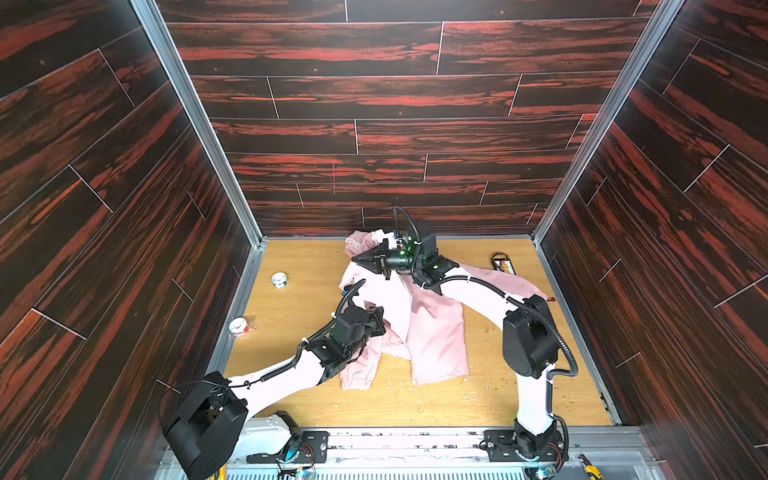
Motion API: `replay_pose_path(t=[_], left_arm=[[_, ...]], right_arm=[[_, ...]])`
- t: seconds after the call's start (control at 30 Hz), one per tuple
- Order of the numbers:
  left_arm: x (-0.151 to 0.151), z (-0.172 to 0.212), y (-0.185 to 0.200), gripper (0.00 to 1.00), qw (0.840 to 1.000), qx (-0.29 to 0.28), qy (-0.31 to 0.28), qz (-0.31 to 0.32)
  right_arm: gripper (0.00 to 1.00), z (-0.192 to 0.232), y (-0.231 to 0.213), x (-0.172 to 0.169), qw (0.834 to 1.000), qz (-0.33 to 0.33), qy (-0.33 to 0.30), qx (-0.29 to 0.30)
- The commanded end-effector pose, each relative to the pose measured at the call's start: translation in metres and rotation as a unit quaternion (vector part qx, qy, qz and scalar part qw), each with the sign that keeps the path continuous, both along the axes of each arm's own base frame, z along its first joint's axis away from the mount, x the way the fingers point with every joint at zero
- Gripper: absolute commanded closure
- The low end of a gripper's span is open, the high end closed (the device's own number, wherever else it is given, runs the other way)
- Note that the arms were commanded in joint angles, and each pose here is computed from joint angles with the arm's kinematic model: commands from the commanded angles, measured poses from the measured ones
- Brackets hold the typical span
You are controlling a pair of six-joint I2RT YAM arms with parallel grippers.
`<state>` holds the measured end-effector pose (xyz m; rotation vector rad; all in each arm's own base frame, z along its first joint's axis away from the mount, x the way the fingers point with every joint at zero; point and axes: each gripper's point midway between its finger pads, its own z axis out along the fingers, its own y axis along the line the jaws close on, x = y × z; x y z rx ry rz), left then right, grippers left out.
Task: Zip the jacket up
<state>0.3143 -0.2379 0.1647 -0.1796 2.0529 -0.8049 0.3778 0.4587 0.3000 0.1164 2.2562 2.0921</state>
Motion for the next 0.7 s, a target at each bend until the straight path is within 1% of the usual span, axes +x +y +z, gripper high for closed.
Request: replay_pose_path(t=[0.0, 0.07, 0.1, 0.2, 0.3, 0.37, 0.5, 0.6, 0.67], left_arm=[[-0.029, -0.053, 0.013, 1.0, 0.994, 0.07, 0.08, -0.019], [-0.031, -0.062, 0.02, 1.0, 0.992, 0.083, 0.093, -0.006], [-0.032, -0.067, 0.022, 1.0, 0.991, 0.089, 0.1, -0.003], [-0.037, -0.085, 0.037, 1.0, 0.986, 0.106, 0.126, 0.027], [-0.044, -0.101, 0.059, 1.0, 0.978, 0.127, 0.151, 0.071], [-0.049, -0.106, 0.073, 1.0, 0.971, 0.138, 0.165, 0.102], [-0.054, -0.099, 0.09, 1.0, 0.964, 0.158, 0.169, 0.131], [-0.058, -0.095, 0.108, 1.0, 0.954, 0.18, 0.174, 0.164], [-0.062, -0.096, 0.117, 1.0, 0.949, 0.187, 0.176, 0.18]], right_arm=[[1.0, 0.048, -0.004, 0.031, 0.992, -0.047, -0.063, 0.1], [1.0, 0.059, -0.003, 0.033, 0.99, -0.044, -0.065, 0.117], [1.0, 0.063, -0.002, 0.033, 0.99, -0.039, -0.068, 0.113], [1.0, 0.075, -0.009, 0.031, 0.992, -0.037, -0.082, 0.084], [1.0, 0.079, -0.025, 0.032, 0.995, -0.036, -0.079, 0.05], [1.0, 0.071, -0.035, 0.031, 0.996, -0.03, -0.081, 0.003], [1.0, 0.04, -0.048, 0.023, 0.994, -0.006, -0.084, -0.072], [1.0, 0.021, -0.062, 0.017, 0.99, 0.001, -0.09, -0.108], [1.0, 0.017, -0.074, 0.014, 0.988, -0.001, -0.099, -0.122]])
